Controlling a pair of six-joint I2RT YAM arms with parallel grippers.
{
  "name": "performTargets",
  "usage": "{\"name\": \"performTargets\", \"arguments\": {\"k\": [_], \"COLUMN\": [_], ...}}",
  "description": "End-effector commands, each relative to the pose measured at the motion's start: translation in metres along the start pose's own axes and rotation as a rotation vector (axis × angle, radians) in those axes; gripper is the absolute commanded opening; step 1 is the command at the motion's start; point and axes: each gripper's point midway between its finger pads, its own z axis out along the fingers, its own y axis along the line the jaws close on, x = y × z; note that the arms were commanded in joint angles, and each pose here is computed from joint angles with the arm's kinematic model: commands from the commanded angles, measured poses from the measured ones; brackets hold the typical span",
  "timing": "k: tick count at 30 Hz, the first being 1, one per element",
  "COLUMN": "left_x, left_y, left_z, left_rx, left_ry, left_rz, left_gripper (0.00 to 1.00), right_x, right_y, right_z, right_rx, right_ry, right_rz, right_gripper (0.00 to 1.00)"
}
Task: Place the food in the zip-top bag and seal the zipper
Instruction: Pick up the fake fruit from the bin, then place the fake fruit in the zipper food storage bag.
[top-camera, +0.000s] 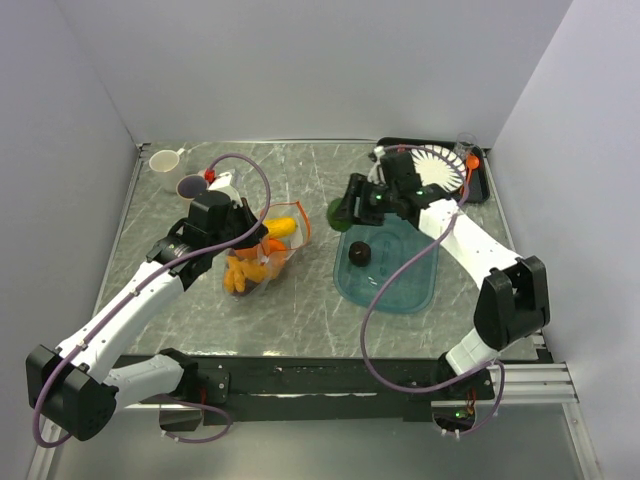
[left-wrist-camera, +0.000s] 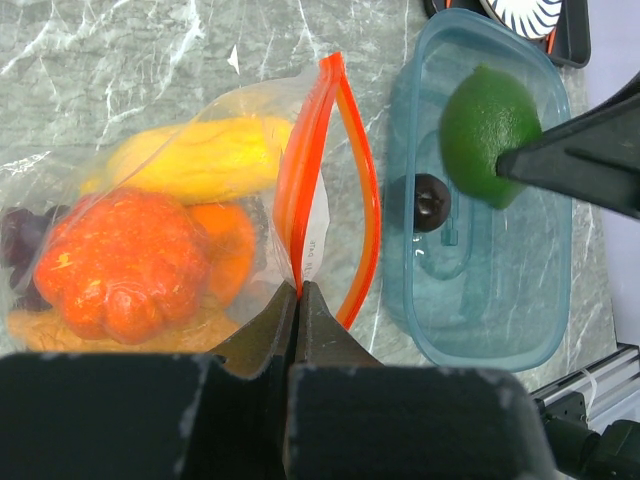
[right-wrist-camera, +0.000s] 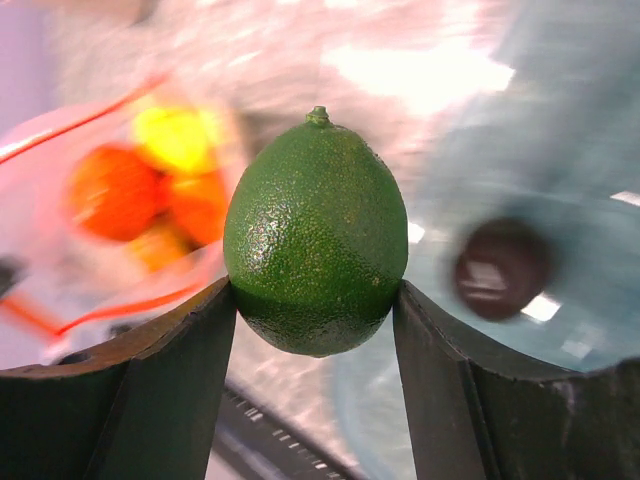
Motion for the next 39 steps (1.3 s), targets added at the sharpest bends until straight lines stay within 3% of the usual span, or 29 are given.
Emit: {"name": "performTargets", "arguments": {"k": [1,7,18,26,30,36,39], "left_x": [-0.014,-0.016,-0.019,-0.017,-0.021,-0.022,-0.023], "left_y": [-0.013,-0.013,-0.014,-0.013,-0.01,-0.012,-0.011], "left_z": [-0.007,-0.009,-0.015,-0.015,-0.015,-0.015,-0.016], "left_rx": [0.048,0.045,0.05,0.048,0.024,0.035,0.026], "left_ry": [-0.046,-0.053,-0.068,-0.064,-0.078,-0.08,-0.081], "left_rz": [0.011,0.012,0.012,0.007,0.005,-0.001,0.003], "left_gripper": [0.01,0.01,0.01,0.01,0.01,0.01,0.01], "right_x": [-0.017,0.0,0.041,0.055,0.055,0.058,0.055], "right_y": [0.083,0.117,0.13,0.145,0.142,0.144,0.145], "right_z": [-0.004,0.015,0.049,0.053,0.047,0.047,0.048], "right_rx": [-0.239,-0.294,-0.277,-0.266,-0.232,-0.242,-0.234], "right_ry": [-0.044,0.03,0.17,0.214,0.19,0.212,0.2], "right_rz": [-0.062,-0.121,-0.169,-0.259,-0.285,-0.295,-0.301], "right_gripper": [0.21,0.22,0.22,0.34,0.34,0.45,0.62]}}
